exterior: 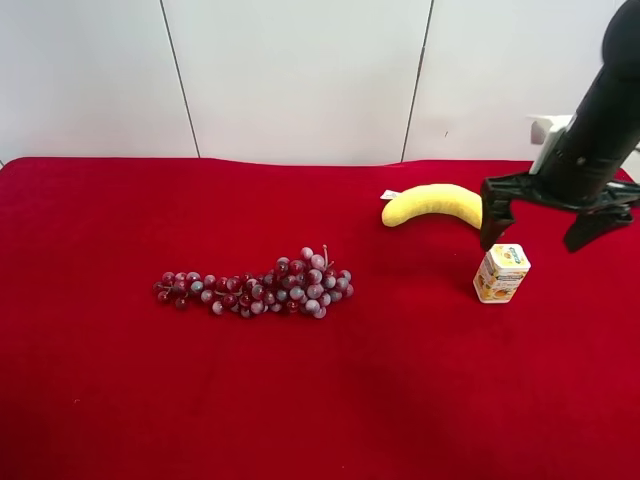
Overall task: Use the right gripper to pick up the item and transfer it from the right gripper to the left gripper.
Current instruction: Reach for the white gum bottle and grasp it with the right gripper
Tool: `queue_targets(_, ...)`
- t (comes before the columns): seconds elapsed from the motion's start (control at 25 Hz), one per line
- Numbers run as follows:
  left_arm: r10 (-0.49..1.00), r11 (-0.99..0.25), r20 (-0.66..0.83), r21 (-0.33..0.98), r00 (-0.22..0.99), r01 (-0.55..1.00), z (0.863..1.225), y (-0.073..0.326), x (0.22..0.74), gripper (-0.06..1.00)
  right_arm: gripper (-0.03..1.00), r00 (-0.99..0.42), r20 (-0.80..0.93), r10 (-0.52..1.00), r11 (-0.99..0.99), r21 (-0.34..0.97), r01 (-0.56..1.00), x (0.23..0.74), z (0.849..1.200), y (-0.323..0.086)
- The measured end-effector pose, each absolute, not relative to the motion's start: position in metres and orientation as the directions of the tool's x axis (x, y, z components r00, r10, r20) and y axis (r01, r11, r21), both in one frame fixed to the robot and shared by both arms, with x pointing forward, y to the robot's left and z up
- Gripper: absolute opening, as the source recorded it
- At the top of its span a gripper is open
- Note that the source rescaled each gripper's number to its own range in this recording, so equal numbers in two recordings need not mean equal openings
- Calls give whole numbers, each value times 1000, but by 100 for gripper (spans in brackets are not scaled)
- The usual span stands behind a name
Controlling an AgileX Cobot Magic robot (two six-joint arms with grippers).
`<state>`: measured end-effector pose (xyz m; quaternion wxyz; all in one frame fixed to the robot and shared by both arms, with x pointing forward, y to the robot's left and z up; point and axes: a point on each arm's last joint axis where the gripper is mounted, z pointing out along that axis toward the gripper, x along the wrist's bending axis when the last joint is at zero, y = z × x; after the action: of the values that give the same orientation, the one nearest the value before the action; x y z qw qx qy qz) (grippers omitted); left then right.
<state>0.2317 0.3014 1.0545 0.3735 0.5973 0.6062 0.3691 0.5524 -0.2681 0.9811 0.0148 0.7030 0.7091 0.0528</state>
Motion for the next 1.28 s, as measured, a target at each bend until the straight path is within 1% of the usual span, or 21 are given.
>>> queue_targets(0.32,1000,14,-12,894,-7,449,1054,301,232,100,98,-22,48,999,18,83,996,567,949,-267)
queue_targets(0.68,1000,14,-12,894,-7,449,1054,301,232,100,98,-40,43,998,37,67,997,572,932,-267)
queue_targets(0.76,1000,14,-12,894,-7,449,1054,301,232,100,95,-44,42,998,42,60,997,573,930,-267)
queue_targets(0.84,1000,14,-12,894,-7,449,1054,301,232,100,85,-51,42,998,48,56,997,573,928,-267)
queue_targets(0.92,1000,14,-12,894,-7,449,1054,301,232,100,73,-51,42,998,48,56,997,573,928,-267)
queue_targets(0.96,1000,14,-12,894,-7,449,1054,301,232,100,65,-51,42,998,48,56,997,573,928,-267)
queue_targets(1.08,1000,14,-12,894,-7,449,1054,301,232,100,37,-51,42,998,48,56,997,573,928,-267)
queue_targets(1.12,1000,14,-12,894,-7,449,1054,301,232,100,23,-51,42,998,48,56,997,573,928,-267)
queue_targets(1.16,1000,14,-12,894,-7,449,1054,301,232,100,7,-51,42,998,48,56,997,573,928,-267)
queue_targets(1.2,1000,14,-12,894,-7,449,1054,301,232,100,0,-51,42,998,48,56,997,573,928,-267)
queue_targets(1.28,1000,14,-12,894,-7,449,1054,301,232,100,1,-51,42,998,48,56,997,573,928,-267)
